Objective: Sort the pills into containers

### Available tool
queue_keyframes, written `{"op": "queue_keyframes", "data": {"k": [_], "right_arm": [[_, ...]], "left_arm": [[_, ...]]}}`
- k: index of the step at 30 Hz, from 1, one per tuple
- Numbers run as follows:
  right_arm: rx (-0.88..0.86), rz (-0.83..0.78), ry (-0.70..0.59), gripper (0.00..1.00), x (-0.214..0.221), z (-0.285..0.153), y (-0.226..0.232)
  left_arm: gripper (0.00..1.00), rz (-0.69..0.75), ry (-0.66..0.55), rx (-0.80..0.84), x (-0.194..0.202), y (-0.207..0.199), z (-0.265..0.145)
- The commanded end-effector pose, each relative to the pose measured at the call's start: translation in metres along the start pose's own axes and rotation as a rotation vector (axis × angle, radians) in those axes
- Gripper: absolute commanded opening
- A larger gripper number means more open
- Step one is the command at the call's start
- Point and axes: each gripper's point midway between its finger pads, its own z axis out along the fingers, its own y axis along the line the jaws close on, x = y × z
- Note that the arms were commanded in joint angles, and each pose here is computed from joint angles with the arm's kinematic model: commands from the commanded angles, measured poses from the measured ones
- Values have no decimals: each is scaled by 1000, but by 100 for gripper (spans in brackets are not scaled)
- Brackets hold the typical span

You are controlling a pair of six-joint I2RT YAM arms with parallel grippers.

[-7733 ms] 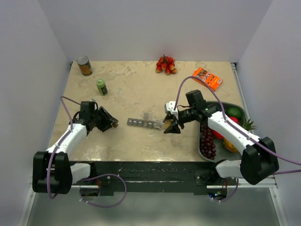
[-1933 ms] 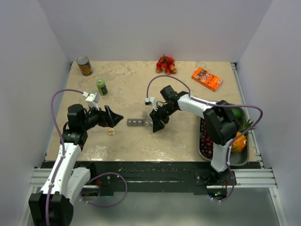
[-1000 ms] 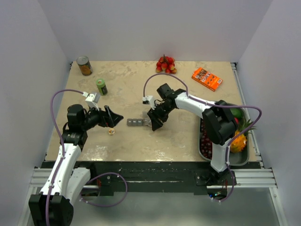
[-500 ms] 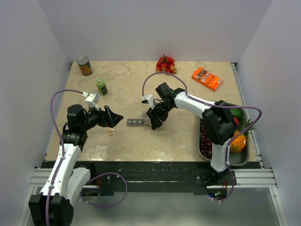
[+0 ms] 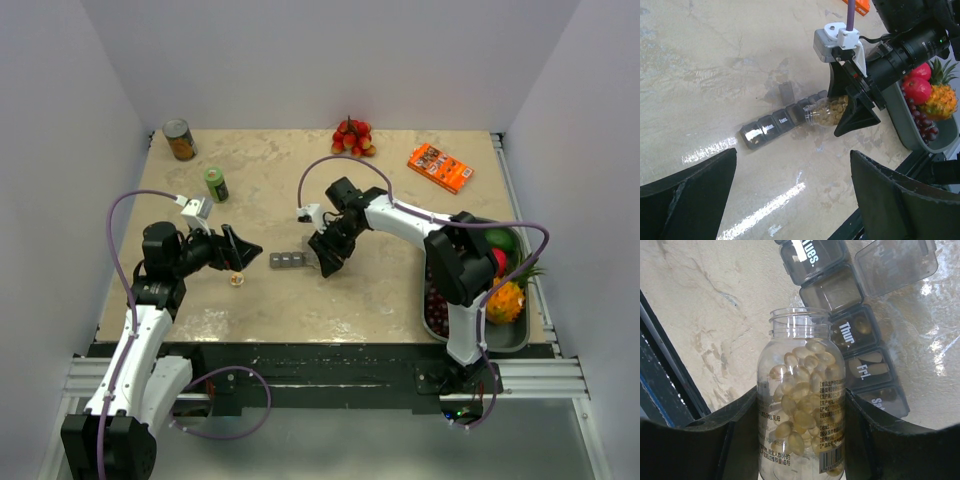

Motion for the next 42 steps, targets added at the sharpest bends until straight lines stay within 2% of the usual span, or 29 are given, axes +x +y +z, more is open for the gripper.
{"op": "queue_keyframes", "data": {"k": [1,42], "right_arm": [[24,-16,-22,0,-16,-8,0],[98,10,13,0,-19,-8,-5]], "left_arm": [[99,49,-39,32,-12,-7,-1],[99,53,-45,37,-13,-8,-2]]}}
